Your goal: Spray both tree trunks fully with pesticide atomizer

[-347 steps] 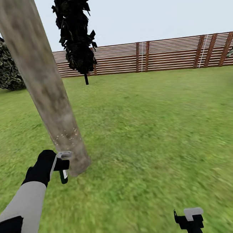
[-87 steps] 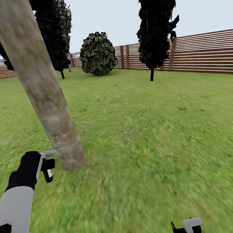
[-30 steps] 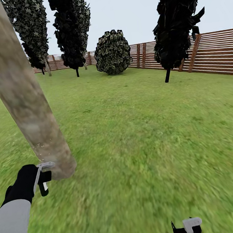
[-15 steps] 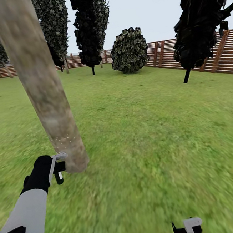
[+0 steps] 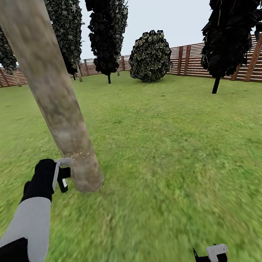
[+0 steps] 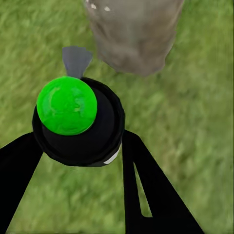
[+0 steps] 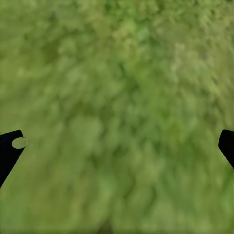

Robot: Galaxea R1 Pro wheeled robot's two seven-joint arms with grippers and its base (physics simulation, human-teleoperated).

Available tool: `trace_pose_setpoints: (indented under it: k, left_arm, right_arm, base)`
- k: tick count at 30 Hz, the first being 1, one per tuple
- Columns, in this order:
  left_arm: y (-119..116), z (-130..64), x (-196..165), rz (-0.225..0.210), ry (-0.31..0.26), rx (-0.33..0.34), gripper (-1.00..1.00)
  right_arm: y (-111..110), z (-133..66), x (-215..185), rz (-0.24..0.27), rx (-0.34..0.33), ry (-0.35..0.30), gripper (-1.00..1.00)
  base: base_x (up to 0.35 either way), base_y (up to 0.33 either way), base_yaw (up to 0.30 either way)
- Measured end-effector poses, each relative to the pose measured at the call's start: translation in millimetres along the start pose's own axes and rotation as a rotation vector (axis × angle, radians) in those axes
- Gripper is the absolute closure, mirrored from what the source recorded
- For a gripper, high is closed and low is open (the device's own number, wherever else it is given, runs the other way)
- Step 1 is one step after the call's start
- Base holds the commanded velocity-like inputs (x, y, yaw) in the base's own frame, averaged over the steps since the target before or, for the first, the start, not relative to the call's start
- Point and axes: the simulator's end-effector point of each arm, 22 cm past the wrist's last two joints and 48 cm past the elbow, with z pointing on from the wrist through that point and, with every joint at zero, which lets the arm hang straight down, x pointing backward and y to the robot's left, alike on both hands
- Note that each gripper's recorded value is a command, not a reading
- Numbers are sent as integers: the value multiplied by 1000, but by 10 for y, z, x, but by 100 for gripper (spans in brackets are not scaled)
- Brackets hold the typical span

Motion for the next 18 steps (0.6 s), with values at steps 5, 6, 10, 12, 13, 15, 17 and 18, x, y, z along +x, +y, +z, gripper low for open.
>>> trace_pose_setpoints:
  k: [5,6,10,12,13,15,17,18]
  left_arm:
    - [384,-38,-50,-20,-18,-47,100]
    - [365,-34,-43,-19,-17,-44,100]
    - [316,-27,-32,-15,-16,-38,100]
    - [298,-25,-27,-14,-15,-36,100]
    - [296,-25,-28,-14,-15,-36,100]
    - [292,-25,-27,-15,-15,-34,100]
    - [288,-23,-25,-14,-15,-34,100]
    - [280,-18,-17,-15,-13,-32,100]
  right_arm:
    - [-2,-1,0,0,0,0,-100]
    - [-2,-1,-1,0,0,0,-100]
    - [-2,0,0,0,0,0,-100]
    - [-1,0,0,0,0,0,-100]
    - [-2,0,0,0,0,0,-100]
    - [-1,0,0,0,0,0,-100]
    - [0,0,0,-1,0,0,-100]
    - [0,0,0,0,0,0,-100]
  base:
    - [125,-196,0]
    - [131,-243,0]
    - [38,-267,0]
    - [4,-275,0]
    - [2,-276,0]
    - [1,-276,0]
    - [0,-276,55]
    - [0,-276,179]
